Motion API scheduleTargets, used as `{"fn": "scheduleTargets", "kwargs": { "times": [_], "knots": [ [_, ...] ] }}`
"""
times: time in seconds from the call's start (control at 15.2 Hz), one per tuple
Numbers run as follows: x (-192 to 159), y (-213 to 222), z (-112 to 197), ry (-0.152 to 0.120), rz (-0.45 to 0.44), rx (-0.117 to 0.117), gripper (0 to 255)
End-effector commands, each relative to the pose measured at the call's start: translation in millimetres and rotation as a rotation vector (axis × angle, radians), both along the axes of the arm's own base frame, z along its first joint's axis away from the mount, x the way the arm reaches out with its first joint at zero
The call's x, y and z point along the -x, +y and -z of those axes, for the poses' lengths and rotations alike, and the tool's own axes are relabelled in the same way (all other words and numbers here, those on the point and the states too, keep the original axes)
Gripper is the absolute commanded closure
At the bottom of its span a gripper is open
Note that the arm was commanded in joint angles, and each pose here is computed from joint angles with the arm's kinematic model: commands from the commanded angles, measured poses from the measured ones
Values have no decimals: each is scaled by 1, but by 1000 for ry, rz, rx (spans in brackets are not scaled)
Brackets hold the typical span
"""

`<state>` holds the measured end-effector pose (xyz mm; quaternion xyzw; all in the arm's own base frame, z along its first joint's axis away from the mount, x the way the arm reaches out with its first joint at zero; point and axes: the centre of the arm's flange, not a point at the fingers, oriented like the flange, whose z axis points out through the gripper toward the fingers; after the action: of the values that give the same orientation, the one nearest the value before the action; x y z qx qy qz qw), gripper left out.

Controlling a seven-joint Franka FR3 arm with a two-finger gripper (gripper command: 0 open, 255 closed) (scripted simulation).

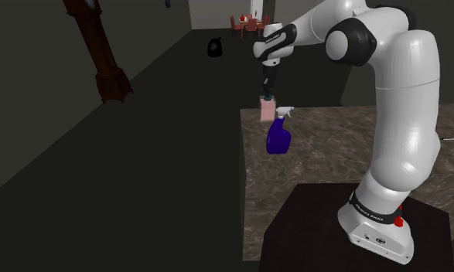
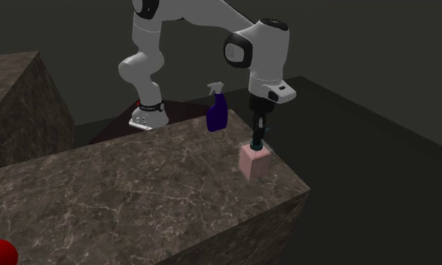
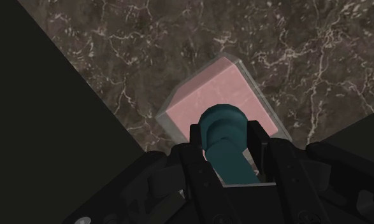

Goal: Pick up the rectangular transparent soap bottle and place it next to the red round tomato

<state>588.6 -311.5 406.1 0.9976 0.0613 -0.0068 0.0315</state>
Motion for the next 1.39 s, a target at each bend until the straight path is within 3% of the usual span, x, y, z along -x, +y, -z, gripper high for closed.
{"fn": "scheduleTargets", "kwargs": {
  "times": [0.0, 1.32],
  "knots": [
    [0, -1, -11, 0, 0, 0, 255],
    [0, -1, -116, 0, 0, 0, 255]
  ]
}}
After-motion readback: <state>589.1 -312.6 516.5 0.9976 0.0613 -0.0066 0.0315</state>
